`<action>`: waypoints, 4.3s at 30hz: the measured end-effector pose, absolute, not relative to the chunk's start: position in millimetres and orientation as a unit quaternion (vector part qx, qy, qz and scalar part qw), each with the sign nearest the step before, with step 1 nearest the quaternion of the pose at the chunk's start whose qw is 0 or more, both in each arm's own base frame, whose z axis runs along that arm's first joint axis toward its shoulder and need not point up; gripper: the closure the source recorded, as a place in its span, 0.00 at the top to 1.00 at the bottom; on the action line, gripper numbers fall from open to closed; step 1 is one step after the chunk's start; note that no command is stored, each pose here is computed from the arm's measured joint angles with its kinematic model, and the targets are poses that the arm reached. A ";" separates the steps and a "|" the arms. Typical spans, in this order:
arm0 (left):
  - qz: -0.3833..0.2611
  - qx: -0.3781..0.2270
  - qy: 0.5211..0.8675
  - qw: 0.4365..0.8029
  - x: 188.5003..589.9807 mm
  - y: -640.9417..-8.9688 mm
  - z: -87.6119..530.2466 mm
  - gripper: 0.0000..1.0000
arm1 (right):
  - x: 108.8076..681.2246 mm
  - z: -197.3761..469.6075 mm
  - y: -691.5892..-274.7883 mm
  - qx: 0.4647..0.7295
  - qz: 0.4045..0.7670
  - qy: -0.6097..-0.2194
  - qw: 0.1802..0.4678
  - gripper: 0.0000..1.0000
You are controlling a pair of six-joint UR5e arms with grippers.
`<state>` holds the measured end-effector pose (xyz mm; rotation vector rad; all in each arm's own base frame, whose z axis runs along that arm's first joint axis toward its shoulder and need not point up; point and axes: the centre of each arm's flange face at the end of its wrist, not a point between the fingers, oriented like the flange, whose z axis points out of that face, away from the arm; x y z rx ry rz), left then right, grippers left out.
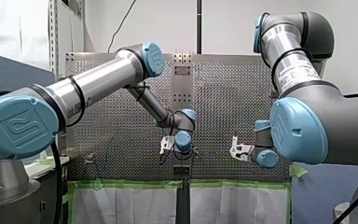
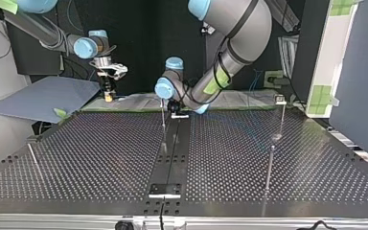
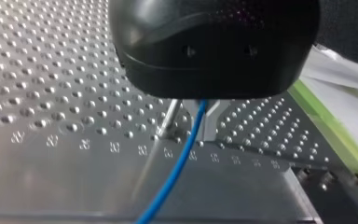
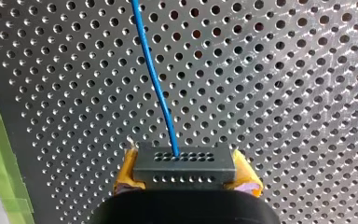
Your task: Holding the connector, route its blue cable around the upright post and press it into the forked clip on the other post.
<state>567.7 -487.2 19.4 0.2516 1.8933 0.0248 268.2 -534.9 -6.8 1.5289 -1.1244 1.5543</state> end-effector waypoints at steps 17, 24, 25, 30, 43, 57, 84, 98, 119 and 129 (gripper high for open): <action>0.015 0.090 0.826 0.556 604.0 -458.9 9.8 0.00 | 262.0 -1.9 -546.4 0.574 0.599 -0.435 0.350 0.00; 0.015 0.086 0.825 0.559 610.9 -453.6 11.6 0.00 | 263.2 3.0 -554.4 0.569 0.603 -0.432 0.354 0.00; 0.015 0.086 0.825 0.559 611.5 -453.5 12.0 0.00 | 263.5 3.7 -555.7 0.569 0.604 -0.431 0.355 0.00; 0.013 0.086 0.824 0.560 612.5 -453.9 12.9 0.00 | 264.0 5.5 -558.4 0.568 0.605 -0.430 0.355 0.00; 0.021 0.090 0.823 0.561 610.4 -455.4 12.7 0.21 | 265.3 9.1 -564.6 0.563 0.611 -0.428 0.356 0.00; 0.035 0.101 0.820 0.563 607.9 -456.9 12.8 1.00 | 266.0 9.6 -566.6 0.562 0.613 -0.426 0.356 0.00; 0.076 0.162 0.835 0.521 570.6 -468.2 15.2 1.00 | 257.2 5.0 -569.4 0.562 0.608 -0.433 0.356 0.00; 0.061 0.186 0.839 0.509 554.2 -465.3 19.9 1.00 | 257.3 1.6 -567.8 0.567 0.605 -0.433 0.353 0.00; 0.035 0.204 0.839 0.503 539.0 -481.8 35.3 1.00 | 256.5 -2.4 -567.5 0.567 0.604 -0.434 0.353 0.00; 0.036 0.218 0.851 0.477 530.6 -478.9 32.7 1.00 | 255.1 -4.1 -567.8 0.567 0.603 -0.435 0.354 0.00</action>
